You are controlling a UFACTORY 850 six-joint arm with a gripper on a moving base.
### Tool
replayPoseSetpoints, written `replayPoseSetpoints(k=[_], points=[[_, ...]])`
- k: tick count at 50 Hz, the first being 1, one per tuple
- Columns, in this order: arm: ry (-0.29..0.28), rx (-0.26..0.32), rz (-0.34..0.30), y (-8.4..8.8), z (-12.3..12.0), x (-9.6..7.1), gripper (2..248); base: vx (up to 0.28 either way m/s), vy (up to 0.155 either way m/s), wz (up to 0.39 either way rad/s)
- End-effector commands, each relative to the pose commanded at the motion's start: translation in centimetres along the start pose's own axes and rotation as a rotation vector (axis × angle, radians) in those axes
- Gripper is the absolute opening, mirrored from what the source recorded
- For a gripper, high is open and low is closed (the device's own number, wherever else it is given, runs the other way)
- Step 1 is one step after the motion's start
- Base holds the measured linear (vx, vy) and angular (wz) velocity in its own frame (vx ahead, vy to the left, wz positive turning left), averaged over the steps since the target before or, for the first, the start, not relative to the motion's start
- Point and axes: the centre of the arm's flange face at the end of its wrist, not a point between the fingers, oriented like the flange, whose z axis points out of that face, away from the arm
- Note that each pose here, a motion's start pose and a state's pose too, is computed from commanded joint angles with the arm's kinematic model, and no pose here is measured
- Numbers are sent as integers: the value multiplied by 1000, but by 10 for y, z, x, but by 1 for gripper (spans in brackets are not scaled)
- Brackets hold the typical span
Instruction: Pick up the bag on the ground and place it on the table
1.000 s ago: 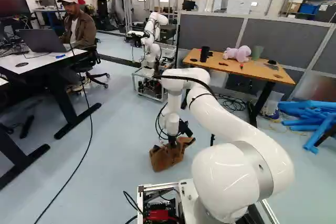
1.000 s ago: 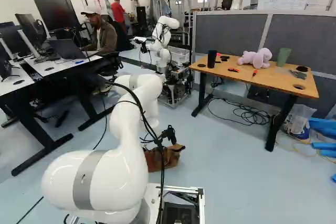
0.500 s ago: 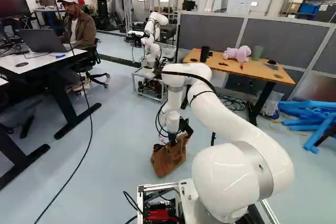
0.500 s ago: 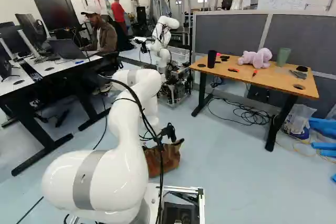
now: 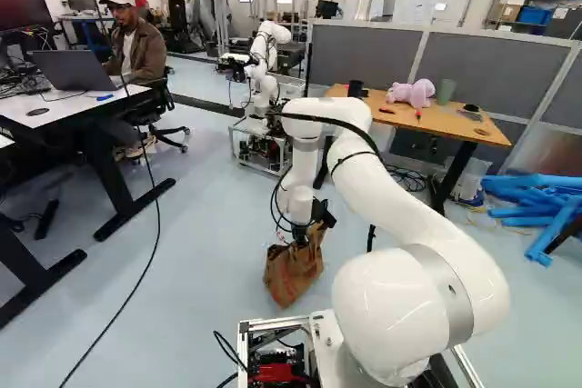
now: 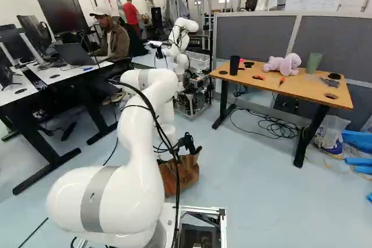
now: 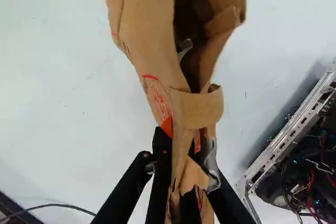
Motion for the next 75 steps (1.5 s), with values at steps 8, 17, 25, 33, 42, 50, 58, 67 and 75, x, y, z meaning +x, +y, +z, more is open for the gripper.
replayPoseSetpoints(k=[8, 17, 25, 33, 42, 50, 58, 67, 75], points=[[-4, 0, -14, 1, -12, 1, 21, 0, 0, 0], [-11, 0, -36, 2, -26, 3, 21, 0, 0, 0], [-21, -8, -56, 3, -38, 2, 21, 0, 0, 0], [-31, -19, -69, 6, -50, 2, 21, 0, 0, 0], [-36, -22, -75, 8, -64, 1, 21, 0, 0, 0], [-34, -17, -76, 9, -76, 1, 21, 0, 0, 0], [-31, -10, -76, 10, -88, 1, 21, 0, 0, 0], [-28, -1, -76, 11, -102, 1, 21, 0, 0, 0], [-25, 7, -75, 13, -114, 2, 21, 0, 0, 0]])
